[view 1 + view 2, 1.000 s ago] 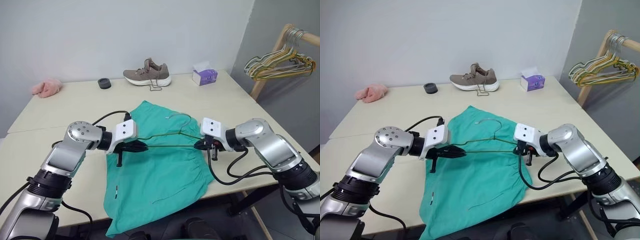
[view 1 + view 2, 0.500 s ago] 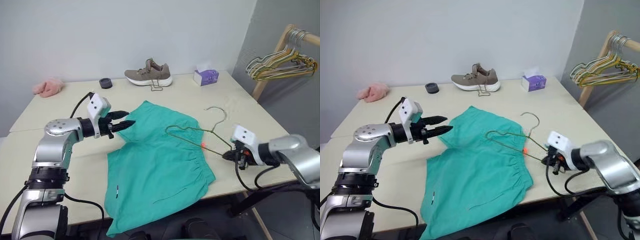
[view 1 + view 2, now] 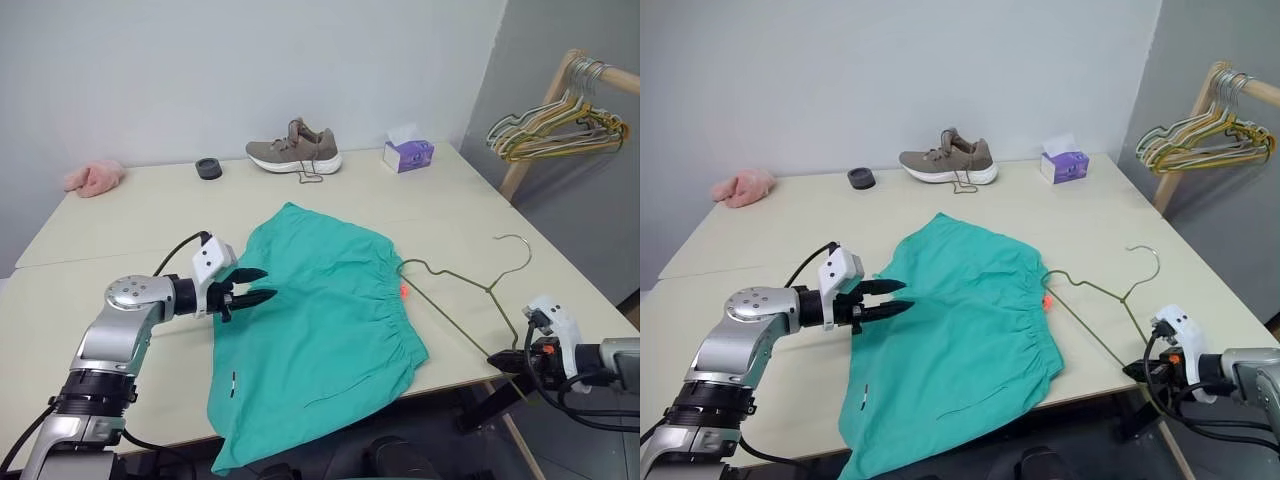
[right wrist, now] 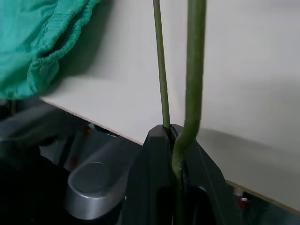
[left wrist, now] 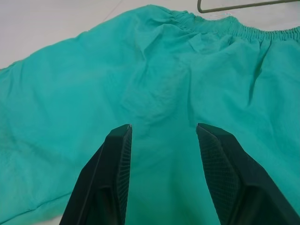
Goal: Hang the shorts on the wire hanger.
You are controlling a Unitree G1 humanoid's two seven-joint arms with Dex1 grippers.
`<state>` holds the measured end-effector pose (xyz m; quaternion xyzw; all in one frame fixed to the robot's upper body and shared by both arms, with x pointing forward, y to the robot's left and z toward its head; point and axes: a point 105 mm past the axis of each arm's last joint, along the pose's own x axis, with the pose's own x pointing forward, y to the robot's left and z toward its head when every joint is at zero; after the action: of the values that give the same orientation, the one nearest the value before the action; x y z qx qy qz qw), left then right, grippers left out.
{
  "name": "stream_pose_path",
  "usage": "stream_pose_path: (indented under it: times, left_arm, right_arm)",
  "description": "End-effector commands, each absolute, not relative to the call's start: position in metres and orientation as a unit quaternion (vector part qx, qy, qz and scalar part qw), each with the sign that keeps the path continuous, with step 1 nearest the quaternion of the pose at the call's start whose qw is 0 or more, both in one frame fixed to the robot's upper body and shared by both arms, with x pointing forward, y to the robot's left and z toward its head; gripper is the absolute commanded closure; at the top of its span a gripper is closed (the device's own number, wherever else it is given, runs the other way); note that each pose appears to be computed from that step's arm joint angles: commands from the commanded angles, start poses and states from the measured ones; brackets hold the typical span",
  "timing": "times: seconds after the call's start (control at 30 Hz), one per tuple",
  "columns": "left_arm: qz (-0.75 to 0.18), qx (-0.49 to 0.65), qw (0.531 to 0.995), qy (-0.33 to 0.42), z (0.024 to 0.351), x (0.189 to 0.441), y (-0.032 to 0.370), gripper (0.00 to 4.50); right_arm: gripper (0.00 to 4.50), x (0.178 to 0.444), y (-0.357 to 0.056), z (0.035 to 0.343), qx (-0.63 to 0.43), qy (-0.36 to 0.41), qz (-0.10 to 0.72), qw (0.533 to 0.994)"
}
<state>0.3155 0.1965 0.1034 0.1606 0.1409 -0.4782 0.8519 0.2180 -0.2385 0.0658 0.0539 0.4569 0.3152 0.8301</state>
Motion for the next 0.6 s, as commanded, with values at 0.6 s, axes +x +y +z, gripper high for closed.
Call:
stream_pose_path:
  times: [0.6]
  left_arm:
    - [-0.489, 0.172, 0.848, 0.108, 0.118, 0.313, 0.189, 2.21]
  right_arm:
    - [4.50, 0.218, -0.238, 0.074, 0.186, 0.473, 0.275, 0.816]
